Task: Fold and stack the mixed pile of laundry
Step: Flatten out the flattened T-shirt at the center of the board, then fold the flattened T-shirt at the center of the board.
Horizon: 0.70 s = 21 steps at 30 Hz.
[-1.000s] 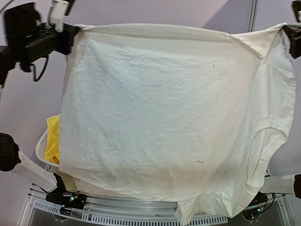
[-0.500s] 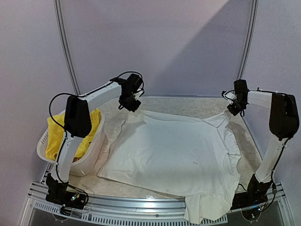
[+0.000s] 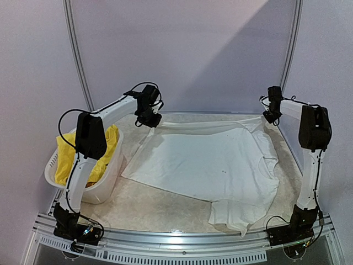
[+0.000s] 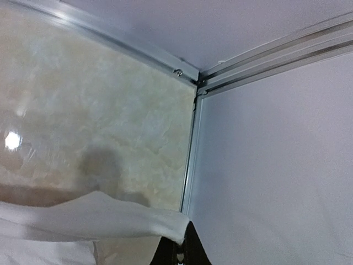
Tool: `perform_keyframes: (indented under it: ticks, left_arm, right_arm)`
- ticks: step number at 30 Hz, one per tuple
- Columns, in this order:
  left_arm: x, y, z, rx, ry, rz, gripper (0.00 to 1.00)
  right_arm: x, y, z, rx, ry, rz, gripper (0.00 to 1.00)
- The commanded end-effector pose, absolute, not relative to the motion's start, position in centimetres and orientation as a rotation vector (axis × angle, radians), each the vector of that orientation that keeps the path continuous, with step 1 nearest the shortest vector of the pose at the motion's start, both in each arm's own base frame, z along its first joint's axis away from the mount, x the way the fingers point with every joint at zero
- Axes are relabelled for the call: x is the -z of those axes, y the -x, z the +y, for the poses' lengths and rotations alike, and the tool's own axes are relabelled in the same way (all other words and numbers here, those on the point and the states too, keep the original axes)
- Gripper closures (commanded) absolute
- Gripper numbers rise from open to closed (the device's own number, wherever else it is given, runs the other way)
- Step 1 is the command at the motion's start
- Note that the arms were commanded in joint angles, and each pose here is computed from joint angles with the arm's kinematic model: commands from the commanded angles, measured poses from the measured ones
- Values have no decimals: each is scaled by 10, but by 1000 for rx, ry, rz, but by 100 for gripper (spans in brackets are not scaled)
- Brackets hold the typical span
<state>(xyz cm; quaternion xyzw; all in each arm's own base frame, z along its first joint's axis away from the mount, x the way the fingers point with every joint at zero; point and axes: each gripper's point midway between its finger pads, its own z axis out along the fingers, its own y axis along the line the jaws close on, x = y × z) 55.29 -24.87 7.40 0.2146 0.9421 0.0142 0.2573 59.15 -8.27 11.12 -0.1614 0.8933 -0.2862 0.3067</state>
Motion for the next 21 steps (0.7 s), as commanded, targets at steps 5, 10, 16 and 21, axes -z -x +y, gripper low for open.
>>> perform_keyframes:
  ticks: [5,10,16,21]
  left_arm:
    - [-128,-574,-248,27,-466,2427,100]
    - [-139,-573,-247,26,-469,2407,100]
    - [-147,-569,-247,41,-492,2408,100]
    - [-156,-572,-248,56,-491,2386,100]
  right_arm:
    - [-133,-622,-94,779,306,2338,100]
    - [-119,-610,-85,712,340,2421,100]
    - [-112,-563,-58,486,345,2576,100]
    - [-123,-528,-37,306,341,2652,100]
